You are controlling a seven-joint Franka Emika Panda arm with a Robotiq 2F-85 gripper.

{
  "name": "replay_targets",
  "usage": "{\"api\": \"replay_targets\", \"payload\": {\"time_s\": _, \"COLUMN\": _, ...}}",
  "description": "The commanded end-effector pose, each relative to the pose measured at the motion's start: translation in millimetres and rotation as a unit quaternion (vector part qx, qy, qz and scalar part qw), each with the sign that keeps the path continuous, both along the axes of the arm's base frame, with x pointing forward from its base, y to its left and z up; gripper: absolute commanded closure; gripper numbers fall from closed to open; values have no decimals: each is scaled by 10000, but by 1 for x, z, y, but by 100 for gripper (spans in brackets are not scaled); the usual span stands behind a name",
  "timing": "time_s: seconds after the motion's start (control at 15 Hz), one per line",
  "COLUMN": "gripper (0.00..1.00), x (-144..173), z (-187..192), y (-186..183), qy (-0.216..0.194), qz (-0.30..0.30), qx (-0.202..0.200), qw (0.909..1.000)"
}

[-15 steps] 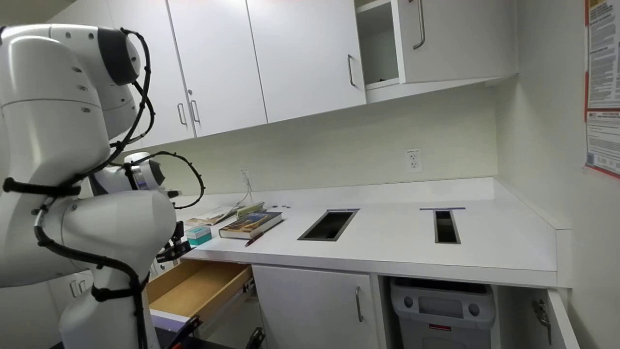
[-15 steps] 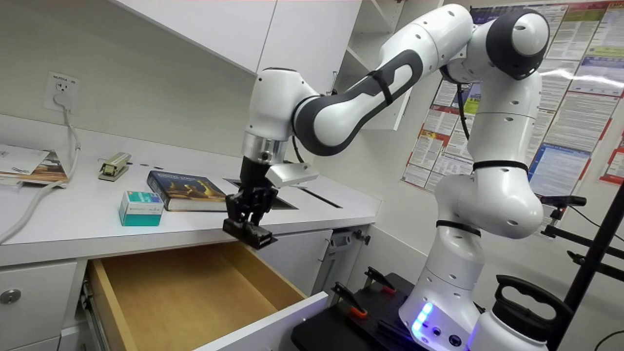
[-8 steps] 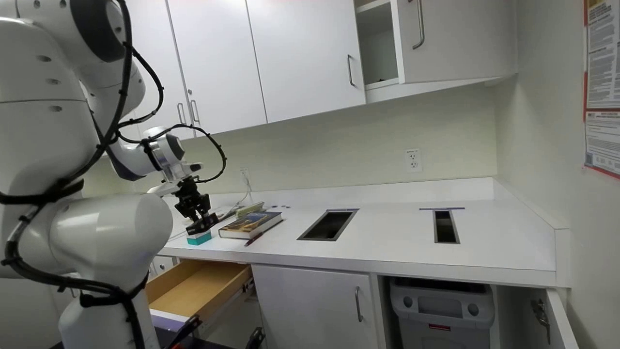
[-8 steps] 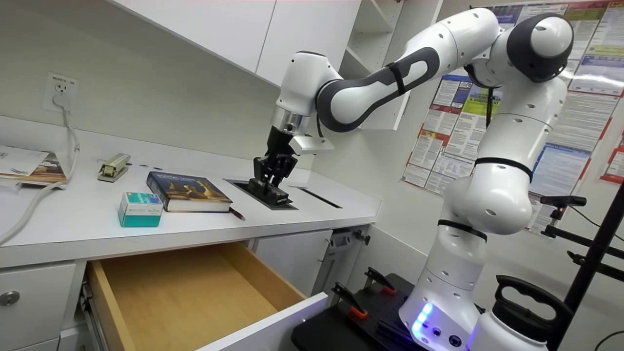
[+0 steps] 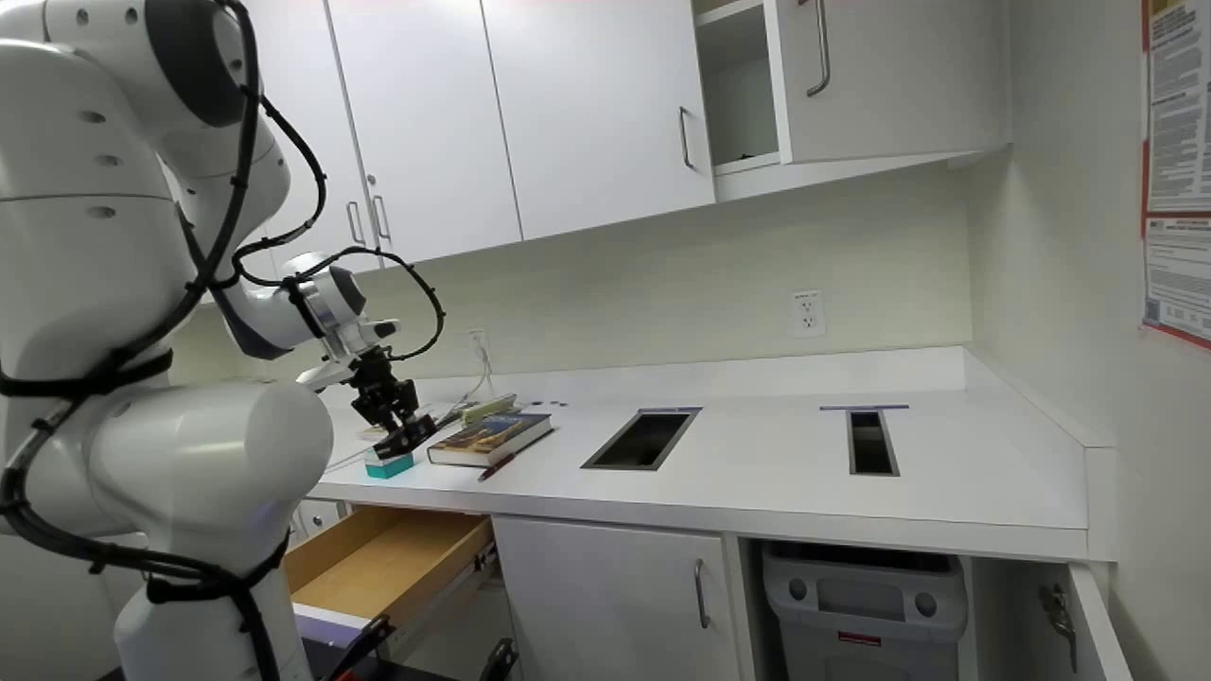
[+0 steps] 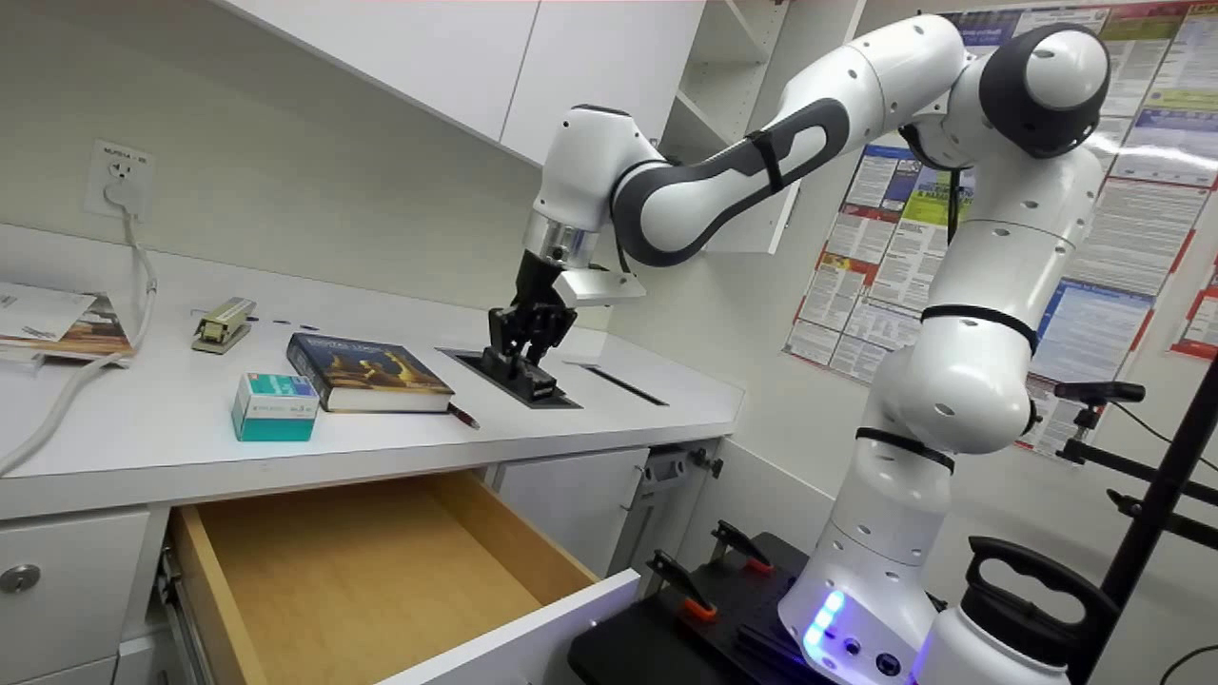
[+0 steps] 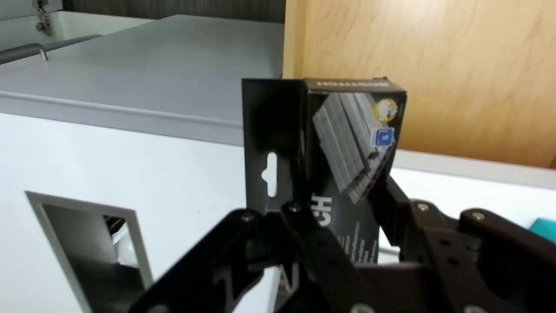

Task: Take the pen and the box out of the drawer and put them on the counter then close the drawer

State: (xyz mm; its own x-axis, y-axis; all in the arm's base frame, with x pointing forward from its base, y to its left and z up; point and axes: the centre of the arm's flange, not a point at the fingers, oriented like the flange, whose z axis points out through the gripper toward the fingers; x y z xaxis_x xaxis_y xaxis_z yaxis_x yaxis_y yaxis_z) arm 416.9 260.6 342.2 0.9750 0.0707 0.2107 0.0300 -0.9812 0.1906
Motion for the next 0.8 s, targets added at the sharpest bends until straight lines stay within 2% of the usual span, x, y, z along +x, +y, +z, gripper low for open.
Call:
{"api": "replay_targets", "payload": {"time_s": 0.0, "gripper": 84, "x": 65, "z": 3, "y": -26, "qy": -675, "qz": -752, "qx": -117, "qw": 9948}}
{"api": "replay_targets", "payload": {"time_s": 0.27, "gripper": 84, "x": 135, "z": 13, "y": -74, "qy": -1025, "qz": -1392, "qx": -257, "qw": 9846}}
{"api": "replay_targets", "payload": {"time_s": 0.47, "gripper": 84, "x": 180, "z": 11, "y": -102, "qy": -863, "qz": -1613, "qx": -127, "qw": 9830}}
{"api": "replay_targets", "payload": {"time_s": 0.73, "gripper": 84, "x": 219, "z": -5, "y": -127, "qy": -413, "qz": -1294, "qx": 291, "qw": 9903}}
